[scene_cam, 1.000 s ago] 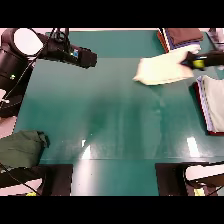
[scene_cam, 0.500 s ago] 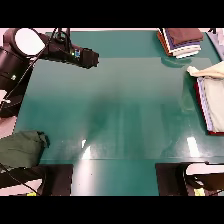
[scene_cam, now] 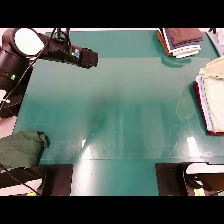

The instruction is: Fold the shirts.

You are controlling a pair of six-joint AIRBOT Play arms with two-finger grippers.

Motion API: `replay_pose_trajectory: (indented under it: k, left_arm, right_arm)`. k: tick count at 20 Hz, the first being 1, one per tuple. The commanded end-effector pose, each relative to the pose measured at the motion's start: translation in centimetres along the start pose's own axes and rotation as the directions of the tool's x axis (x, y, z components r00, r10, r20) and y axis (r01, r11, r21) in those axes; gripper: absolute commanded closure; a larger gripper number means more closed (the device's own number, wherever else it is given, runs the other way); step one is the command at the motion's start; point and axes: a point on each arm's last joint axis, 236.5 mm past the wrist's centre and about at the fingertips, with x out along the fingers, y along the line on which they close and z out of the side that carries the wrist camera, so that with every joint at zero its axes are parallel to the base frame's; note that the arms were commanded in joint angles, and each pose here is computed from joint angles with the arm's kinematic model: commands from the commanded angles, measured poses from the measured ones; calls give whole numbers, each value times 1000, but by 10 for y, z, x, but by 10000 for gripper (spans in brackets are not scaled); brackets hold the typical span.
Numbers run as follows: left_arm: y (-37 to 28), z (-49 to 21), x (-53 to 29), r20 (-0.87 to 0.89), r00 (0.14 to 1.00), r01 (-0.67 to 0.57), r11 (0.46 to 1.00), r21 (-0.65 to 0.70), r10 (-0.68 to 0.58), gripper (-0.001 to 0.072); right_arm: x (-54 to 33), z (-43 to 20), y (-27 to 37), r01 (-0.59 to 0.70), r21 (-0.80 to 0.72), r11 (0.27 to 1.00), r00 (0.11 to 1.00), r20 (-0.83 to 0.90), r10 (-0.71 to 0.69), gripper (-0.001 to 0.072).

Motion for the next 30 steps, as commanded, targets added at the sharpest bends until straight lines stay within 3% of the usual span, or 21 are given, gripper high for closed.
replay_pose_trajectory:
  k: [1, 9, 10, 11, 12, 13, 17, 19, 22, 26, 30]
  left_arm:
    - [0, 0, 0, -2, 1000, 0, 1000, 1, 0, 683]
    - [0, -2, 0, -8, 1000, -1, 1000, 10, 1, 683]
    - [0, -2, 0, -8, 1000, 0, 1000, 20, 0, 683]
    - [0, -2, 0, -8, 1000, 0, 1000, 31, 0, 683]
    - [0, -2, 0, -8, 1000, 0, 999, 34, 0, 683]
    - [0, -2, 0, -7, 1000, 0, 999, 34, 0, 683]
    - [0, -2, 0, -8, 1000, 1, 999, 33, -1, 683]
    - [-2, -2, 0, -8, 1000, 8, 1000, 28, -8, 683]
    - [-3, -1, 0, -4, 1000, 13, 1000, 24, -13, 682]
    - [-3, 0, 0, 2, 1000, 14, 1000, 25, -14, 683]
    - [-3, 10, 0, 43, 999, 12, 1000, 24, -13, 682]
  right_arm:
    - [-30, -16, -22, 73, -13, 997, 994, -76, -73, 696]
    - [-70, -161, -91, 232, 62, 971, 911, -364, -194, 686]
    - [-79, -182, -102, 275, 52, 960, 883, -408, -231, 591]
    - [-90, -200, -113, 322, 36, 946, 852, -448, -273, 387]
    - [-101, -212, -123, 364, 22, 931, 824, -473, -311, 272]
    - [-116, -221, -132, 409, 12, 913, 800, -487, -351, 202]
    - [-159, -184, -134, 474, 33, 880, 828, -355, -433, 174]
    - [-154, -146, -97, 368, 108, 924, 917, -209, -341, 175]
    - [-137, -102, -1, 13, 195, 981, 1000, -15, -11, 176]
    - [-115, -127, 116, -259, 60, 964, 956, -126, 265, 176]
    - [-105, -190, 233, -524, -38, 851, 807, -341, 481, 179]
